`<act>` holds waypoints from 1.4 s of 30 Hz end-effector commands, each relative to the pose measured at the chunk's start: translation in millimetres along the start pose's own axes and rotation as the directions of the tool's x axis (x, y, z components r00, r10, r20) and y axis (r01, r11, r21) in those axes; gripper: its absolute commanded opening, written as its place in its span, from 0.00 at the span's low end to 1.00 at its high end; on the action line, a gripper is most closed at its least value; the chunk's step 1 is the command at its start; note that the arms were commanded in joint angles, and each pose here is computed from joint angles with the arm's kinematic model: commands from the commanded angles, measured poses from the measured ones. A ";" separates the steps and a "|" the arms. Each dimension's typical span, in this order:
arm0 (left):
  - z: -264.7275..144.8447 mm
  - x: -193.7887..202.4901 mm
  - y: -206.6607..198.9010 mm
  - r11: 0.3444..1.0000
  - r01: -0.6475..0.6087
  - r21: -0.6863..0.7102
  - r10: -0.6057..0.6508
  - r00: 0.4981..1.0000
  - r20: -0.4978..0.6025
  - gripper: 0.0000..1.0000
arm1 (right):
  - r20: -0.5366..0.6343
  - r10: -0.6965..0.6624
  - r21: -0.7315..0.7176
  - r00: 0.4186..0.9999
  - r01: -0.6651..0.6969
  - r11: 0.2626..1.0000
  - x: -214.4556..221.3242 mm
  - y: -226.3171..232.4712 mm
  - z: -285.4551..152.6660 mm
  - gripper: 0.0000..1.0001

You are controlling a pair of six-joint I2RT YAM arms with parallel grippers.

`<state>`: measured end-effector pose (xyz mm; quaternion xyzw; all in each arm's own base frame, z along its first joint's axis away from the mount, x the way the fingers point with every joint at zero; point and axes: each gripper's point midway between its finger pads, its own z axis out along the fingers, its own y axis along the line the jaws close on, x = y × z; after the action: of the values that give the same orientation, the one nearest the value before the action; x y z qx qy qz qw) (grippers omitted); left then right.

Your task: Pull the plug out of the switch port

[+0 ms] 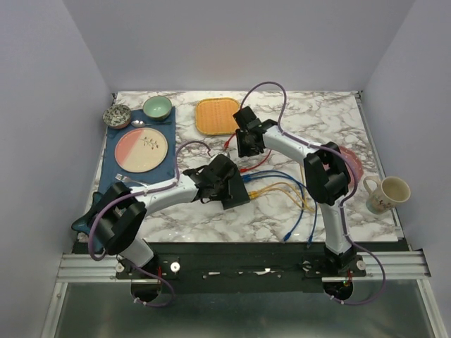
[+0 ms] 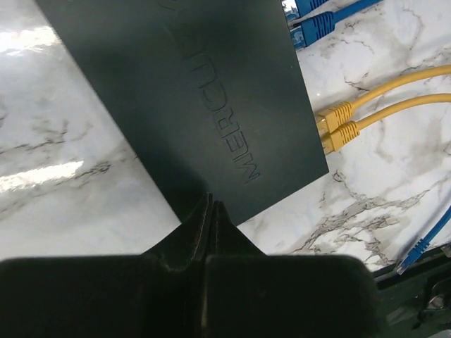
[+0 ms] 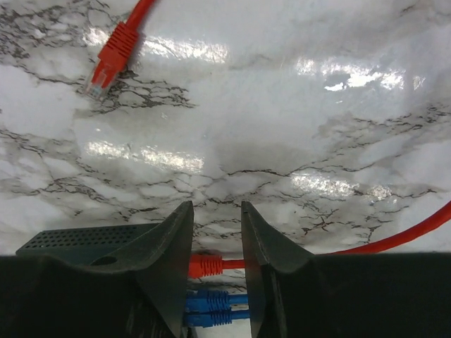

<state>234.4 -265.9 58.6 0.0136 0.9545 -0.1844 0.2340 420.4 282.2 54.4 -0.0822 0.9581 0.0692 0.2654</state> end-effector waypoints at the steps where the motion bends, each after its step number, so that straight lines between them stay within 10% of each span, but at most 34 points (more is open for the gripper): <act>1: 16.4 9.1 -24.8 0.994 -0.058 0.089 0.065 0.996 -0.069 0.00 | -0.056 -0.022 0.008 0.998 0.023 1.000 12.6 -1.0 -3.1 0.42; 12: 45.1 39.4 -29.2 0.993 -0.071 0.098 0.093 0.964 -0.251 0.00 | -0.185 0.020 0.053 0.982 -0.010 0.999 81.6 -29.0 7.1 0.45; 32: -12.0 -67.1 81.1 0.928 0.177 -0.328 -0.152 0.983 0.102 0.00 | -0.182 0.104 -0.136 0.978 -0.130 0.982 114.4 -8.1 -34.0 0.47; 42: -44.7 -15.2 -3.9 0.984 -0.171 -0.053 0.169 0.985 -0.037 0.00 | -0.099 0.097 -0.105 0.990 -0.107 0.989 78.8 -12.6 -36.8 0.52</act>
<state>268.6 -230.5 99.8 -0.0072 0.9581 -0.1146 0.2624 332.9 249.5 28.0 -0.0480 0.9686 0.1258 0.2090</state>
